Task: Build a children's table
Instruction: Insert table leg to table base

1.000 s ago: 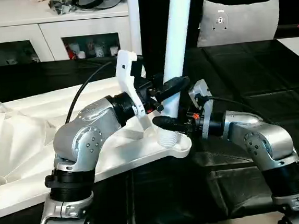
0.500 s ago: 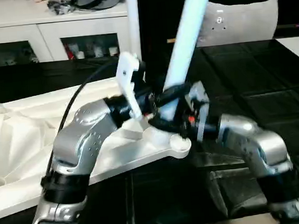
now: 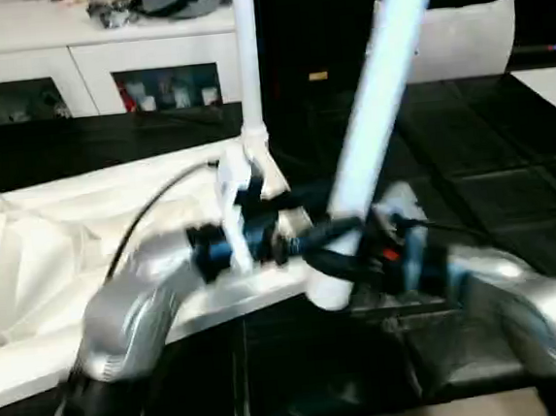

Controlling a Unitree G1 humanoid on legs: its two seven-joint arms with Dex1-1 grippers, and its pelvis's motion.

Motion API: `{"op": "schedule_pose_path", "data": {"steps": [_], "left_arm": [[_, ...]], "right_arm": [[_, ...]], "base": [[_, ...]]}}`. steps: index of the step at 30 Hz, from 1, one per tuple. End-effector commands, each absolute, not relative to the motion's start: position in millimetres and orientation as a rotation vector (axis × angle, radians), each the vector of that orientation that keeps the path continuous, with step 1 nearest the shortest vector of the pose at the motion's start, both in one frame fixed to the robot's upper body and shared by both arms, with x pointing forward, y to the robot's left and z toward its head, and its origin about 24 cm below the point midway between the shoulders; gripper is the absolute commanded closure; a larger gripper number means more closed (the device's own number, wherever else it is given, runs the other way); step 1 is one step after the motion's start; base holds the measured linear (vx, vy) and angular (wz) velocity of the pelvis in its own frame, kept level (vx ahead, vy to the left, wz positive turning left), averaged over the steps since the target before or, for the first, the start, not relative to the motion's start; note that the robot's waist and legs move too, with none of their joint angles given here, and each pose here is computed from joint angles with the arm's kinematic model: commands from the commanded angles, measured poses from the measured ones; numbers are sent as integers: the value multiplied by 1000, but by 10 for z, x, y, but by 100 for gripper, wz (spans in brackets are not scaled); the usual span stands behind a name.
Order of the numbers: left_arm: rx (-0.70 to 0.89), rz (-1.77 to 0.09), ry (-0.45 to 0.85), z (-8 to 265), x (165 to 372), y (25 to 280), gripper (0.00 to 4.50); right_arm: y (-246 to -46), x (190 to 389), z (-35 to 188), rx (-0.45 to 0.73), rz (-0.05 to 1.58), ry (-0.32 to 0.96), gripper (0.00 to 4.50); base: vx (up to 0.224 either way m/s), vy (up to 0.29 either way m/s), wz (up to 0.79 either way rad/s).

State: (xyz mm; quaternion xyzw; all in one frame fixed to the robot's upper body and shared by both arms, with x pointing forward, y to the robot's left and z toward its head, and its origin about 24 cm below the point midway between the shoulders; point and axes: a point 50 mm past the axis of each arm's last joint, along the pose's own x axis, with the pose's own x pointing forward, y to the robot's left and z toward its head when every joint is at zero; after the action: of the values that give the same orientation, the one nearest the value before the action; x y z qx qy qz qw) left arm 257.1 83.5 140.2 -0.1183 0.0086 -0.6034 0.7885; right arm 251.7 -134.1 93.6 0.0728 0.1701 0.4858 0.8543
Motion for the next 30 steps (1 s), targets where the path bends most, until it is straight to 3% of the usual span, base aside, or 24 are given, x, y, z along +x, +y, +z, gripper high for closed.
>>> {"op": "schedule_pose_path", "data": {"steps": [1, 6, 8, 13, 15, 16, 20, 23, 26, 30], "left_arm": [[-358, -1340, -45, 1503, 2533, 842, 61], [-493, -1276, -136, 1603, 2613, 865, 44], [-528, -1190, -148, 1600, 2715, 929, 22], [-539, -865, -94, 1444, 3092, 1186, 22], [-521, -830, -81, 1417, 3135, 1208, 22], [-385, -810, -30, 1369, 3206, 1151, 22], [-218, -873, -8, 1398, 3227, 952, 22], [-195, -900, -19, 1430, 3221, 880, 22], [-154, -1036, -81, 1592, 3099, 649, 22], [-113, -1107, -117, 1658, 3012, 591, 22]], "right_arm": [[-1386, 2570, 997, 150, 991, 322, 261], [-1355, 2616, 1027, 142, 1005, 304, 261], [-1344, 2645, 1045, 139, 1010, 294, 261], [-1312, 2737, 1092, 123, 1020, 269, 261], [-1305, 2744, 1098, 119, 1023, 267, 261], [-1289, 2769, 1105, 105, 1027, 264, 261], [-1281, 2803, 1099, 82, 1020, 265, 261], [-1280, 2814, 1093, 76, 1014, 266, 261], [-1284, 2856, 1068, 55, 969, 271, 261], [-1281, 2875, 1056, 54, 950, 271, 261]], "base": [[0, 0, 0], [0, 0, 0], [0, 0, 0], [0, 0, 0], [0, 0, 0], [0, 0, 0], [0, 0, 0], [0, 0, 0], [0, 0, 0], [0, 0, 0]]}}
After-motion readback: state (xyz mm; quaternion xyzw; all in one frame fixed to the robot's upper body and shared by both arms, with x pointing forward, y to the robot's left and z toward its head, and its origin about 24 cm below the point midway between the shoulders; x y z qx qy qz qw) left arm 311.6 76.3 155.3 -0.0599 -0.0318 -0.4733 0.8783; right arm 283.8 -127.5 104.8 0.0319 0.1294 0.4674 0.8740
